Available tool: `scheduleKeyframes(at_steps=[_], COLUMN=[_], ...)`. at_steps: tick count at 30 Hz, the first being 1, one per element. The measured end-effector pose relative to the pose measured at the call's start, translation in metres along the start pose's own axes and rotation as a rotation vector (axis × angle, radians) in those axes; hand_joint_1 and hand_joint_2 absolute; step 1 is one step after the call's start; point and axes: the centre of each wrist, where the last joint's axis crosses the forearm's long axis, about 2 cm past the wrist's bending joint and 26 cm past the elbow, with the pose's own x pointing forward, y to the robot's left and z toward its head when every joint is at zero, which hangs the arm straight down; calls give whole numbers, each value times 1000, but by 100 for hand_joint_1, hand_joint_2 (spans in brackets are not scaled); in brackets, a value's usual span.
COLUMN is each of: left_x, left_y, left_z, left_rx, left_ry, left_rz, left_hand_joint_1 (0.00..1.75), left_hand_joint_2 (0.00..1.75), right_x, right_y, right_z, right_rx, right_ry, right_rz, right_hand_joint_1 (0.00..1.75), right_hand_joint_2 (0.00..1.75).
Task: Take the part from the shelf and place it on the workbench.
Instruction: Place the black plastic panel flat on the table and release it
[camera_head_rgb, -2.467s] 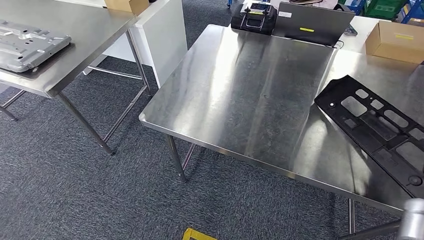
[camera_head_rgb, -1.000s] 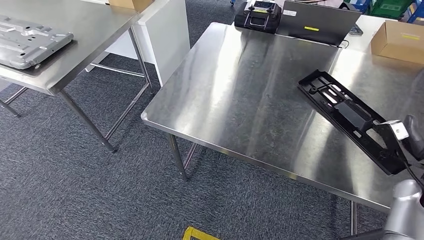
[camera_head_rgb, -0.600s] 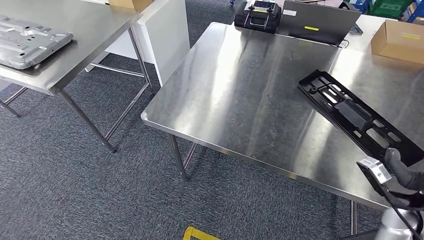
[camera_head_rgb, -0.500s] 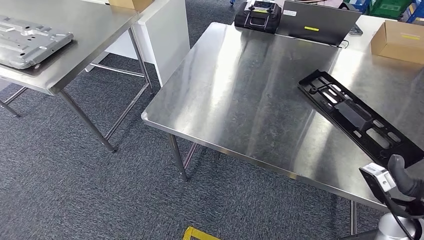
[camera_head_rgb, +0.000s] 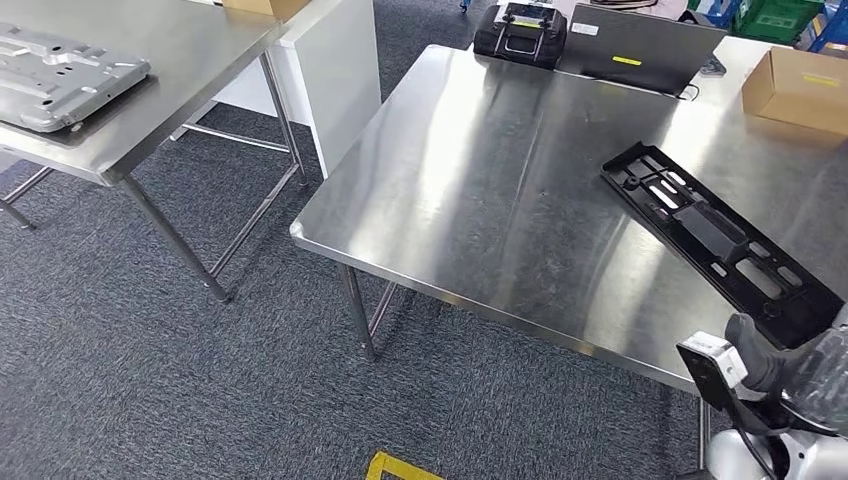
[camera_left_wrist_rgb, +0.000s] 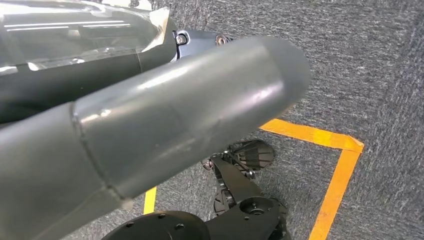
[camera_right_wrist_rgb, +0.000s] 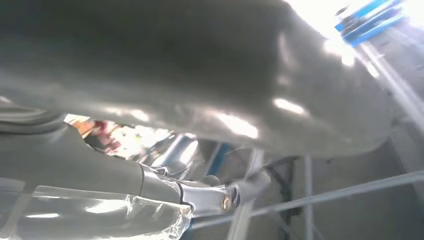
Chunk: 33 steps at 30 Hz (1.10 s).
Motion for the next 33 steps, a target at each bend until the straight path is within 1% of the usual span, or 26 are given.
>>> scheduleKeyframes(at_steps=[3,6,13,17,20,27,33], left_x=[0,-2,-4,-4,-5,-4,-4], left_y=[-3,-5,-6,-6,-5,-5,-8], left_z=[0,1,2,2,3,2,2], left_rx=[-4,-5,6,9,12,25,64], left_ry=[1,6,13,15,18,16,26], left_rz=[3,5,6,8,8,13,16], left_hand_joint_1=[0,0,0,0,0,0,0], left_hand_joint_2=[0,0,0,0,0,0,0], right_x=[4,11,49,69,80,93,101], right_y=[5,14,39,47,51,56,59], right_z=[4,12,29,34,39,40,38], right_rx=[29,69,182,229,263,292,306], right_ry=[-9,2,-21,-45,-58,-67,-59], right_rz=[-32,-96,-255,-318,-350,-395,-450], right_hand_joint_1=[0,0,0,0,0,0,0], right_hand_joint_2=[0,0,0,0,0,0,0])
